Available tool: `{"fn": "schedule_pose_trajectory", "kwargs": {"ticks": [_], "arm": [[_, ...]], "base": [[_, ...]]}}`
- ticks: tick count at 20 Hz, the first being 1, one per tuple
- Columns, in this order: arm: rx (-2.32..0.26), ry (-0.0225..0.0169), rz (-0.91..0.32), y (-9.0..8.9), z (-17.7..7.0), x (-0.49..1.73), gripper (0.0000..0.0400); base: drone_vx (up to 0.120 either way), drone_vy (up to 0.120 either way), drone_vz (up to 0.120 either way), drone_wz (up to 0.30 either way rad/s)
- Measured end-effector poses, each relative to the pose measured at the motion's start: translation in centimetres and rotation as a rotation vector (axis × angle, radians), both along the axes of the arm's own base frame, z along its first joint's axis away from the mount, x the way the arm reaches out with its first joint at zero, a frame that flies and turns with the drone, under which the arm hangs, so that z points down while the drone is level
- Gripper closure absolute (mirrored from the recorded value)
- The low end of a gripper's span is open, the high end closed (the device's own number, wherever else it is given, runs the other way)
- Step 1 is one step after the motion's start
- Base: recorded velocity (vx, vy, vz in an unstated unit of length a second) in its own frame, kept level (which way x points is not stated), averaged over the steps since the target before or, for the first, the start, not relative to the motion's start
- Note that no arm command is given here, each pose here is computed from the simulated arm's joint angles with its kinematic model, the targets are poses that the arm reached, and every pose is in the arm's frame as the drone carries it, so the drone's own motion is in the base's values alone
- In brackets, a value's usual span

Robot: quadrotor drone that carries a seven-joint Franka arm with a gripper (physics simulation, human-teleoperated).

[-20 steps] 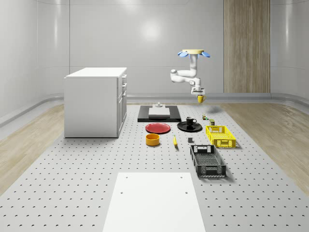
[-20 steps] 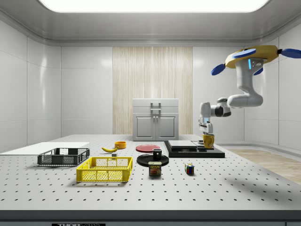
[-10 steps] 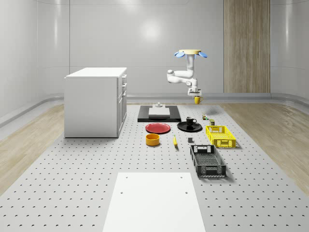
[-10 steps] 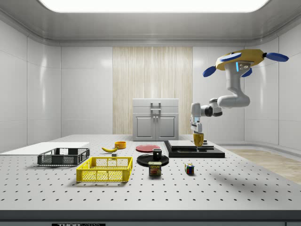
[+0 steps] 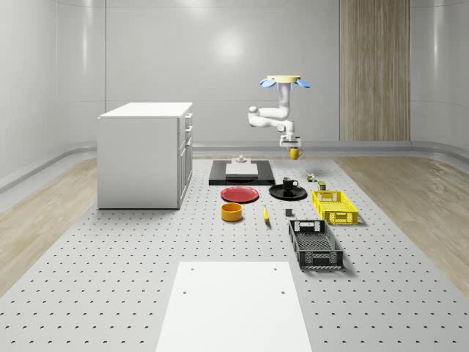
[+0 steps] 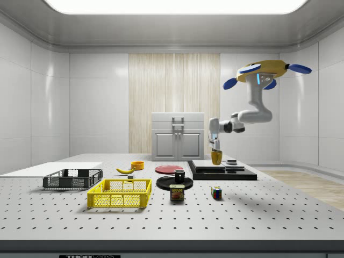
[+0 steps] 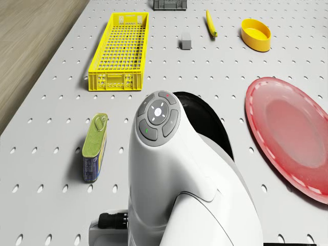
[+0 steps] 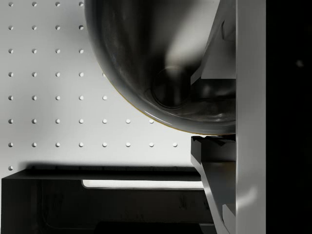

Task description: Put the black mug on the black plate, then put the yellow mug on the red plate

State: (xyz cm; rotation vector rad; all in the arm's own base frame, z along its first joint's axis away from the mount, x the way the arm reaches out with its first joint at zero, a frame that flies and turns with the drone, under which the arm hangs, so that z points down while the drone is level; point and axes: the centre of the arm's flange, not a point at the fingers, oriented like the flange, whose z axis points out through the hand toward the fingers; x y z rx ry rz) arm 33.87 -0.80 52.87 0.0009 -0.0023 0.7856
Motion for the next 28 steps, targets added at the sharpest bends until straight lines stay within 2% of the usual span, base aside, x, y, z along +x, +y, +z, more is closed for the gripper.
{"fn": "schedule_pose_trajectory", "kwargs": {"ticks": [28], "arm": [[0.0, 0.0, 0.0, 0.0, 0.0, 0.0, 0.03]], "base": [[0.12, -0.12, 0.0, 0.0]]}}
